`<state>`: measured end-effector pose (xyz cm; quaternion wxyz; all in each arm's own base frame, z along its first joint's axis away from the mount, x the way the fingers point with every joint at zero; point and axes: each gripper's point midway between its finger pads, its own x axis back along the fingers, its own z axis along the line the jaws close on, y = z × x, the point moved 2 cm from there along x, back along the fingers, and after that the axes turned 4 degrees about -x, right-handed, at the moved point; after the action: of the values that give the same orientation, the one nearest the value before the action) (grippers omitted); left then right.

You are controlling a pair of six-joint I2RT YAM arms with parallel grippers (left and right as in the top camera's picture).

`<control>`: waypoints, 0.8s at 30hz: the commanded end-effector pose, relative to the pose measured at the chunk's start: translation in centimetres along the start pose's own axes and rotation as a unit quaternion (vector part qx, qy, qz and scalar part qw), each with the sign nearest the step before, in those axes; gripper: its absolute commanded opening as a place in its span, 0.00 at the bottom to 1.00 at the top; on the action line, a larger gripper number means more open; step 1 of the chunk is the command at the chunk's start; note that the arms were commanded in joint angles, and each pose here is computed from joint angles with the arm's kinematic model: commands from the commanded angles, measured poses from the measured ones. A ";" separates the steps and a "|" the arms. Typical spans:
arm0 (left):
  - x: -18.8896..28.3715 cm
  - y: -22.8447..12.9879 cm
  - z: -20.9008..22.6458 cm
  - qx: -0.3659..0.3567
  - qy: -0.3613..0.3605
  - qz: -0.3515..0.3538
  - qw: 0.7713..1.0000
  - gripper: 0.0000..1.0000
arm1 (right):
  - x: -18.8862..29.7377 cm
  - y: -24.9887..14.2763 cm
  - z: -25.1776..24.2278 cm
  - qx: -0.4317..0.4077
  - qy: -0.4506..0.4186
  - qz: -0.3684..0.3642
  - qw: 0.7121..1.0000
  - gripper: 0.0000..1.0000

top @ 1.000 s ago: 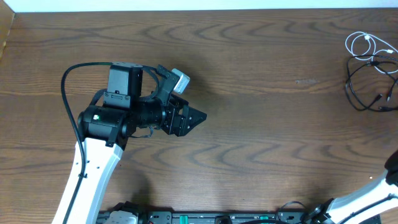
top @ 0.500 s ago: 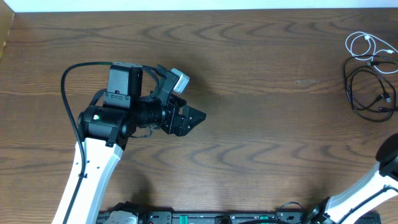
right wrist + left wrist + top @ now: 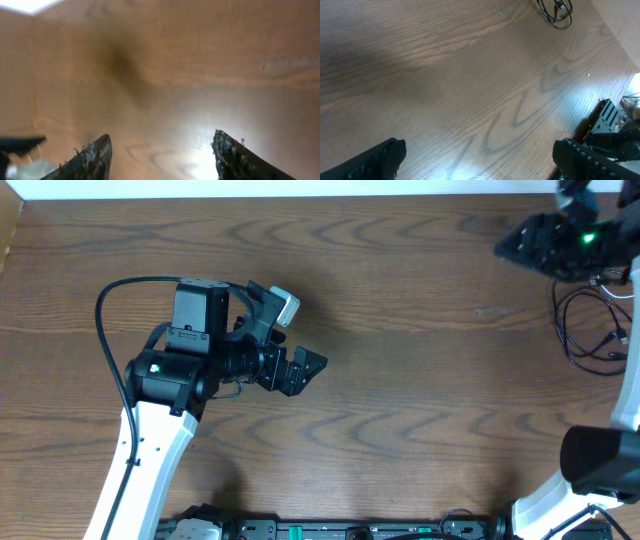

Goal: Untangle cables

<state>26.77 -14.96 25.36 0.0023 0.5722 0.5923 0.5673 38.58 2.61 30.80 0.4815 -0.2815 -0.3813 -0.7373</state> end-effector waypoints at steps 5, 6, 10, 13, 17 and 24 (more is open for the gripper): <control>0.2 0.6 0.1 -0.009 0.006 -0.004 1.000 0.99 | 2.5 -5.2 3.3 0.060 -0.035 0.034 0.997 0.76; 0.2 0.6 0.1 -0.009 0.006 -0.004 1.000 0.99 | 2.8 -6.1 4.1 0.066 -0.033 0.041 0.996 0.99; 0.2 0.6 0.1 -0.009 0.006 -0.004 1.000 0.99 | 3.2 -6.7 4.9 0.078 -0.028 0.041 0.996 0.99; 0.2 0.6 0.1 -0.009 0.006 -0.004 1.000 0.99 | 3.1 -6.8 4.9 0.079 -0.030 0.042 0.996 0.99; 0.2 0.6 0.1 -0.009 0.006 -0.004 1.000 0.99 | 3.2 -7.0 4.4 0.075 -0.044 0.047 0.995 0.99; 0.2 0.6 0.1 -0.009 0.006 -0.004 1.000 0.99 | 4.3 -8.6 6.3 0.125 -0.039 0.036 0.991 0.99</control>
<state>26.89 -14.88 25.19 -0.0020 0.5715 0.5916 0.5687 31.02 6.62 33.41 0.5209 -0.2988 -0.4368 -0.6698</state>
